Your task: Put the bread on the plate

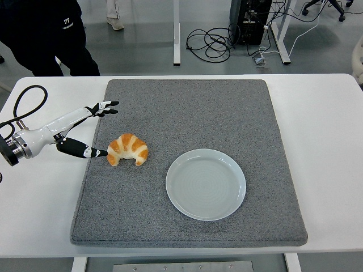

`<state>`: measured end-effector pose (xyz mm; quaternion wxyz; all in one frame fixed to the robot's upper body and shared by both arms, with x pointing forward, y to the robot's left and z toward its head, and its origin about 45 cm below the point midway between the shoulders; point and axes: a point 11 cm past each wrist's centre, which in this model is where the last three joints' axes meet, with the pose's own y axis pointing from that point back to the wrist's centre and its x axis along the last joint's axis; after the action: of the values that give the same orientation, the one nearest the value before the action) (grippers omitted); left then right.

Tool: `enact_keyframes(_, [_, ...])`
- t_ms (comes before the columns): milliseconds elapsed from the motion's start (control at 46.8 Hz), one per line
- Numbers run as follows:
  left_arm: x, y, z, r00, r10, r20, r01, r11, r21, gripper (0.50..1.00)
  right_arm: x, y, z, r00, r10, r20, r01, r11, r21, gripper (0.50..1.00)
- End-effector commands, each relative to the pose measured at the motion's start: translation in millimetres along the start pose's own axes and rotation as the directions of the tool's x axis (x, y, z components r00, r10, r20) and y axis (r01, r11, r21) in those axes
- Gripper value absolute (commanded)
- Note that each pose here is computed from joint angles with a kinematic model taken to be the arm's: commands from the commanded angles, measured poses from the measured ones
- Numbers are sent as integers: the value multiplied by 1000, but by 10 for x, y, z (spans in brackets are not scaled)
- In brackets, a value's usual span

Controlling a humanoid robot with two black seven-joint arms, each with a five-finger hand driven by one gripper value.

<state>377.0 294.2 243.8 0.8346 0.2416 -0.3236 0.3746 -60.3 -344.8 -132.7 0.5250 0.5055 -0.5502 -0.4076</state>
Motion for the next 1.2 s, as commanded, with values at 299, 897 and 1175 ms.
enact_keyframes(299, [-112,-184,-228,999,46,-24,-46,999,10,898,0,-1,-5,1000,0,0,0,1000,1,1000])
enact_keyframes(897, [-292,-491,-195,1000,-5,23,5,1000,5,833,0,-1,-5,1000,0,0,0,1000,1,1000])
enact_keyframes(1175, [-430,-487,-266,999,-45,27,45,999,27,819,0,-1,-5,1000,0,0,0,1000,1,1000])
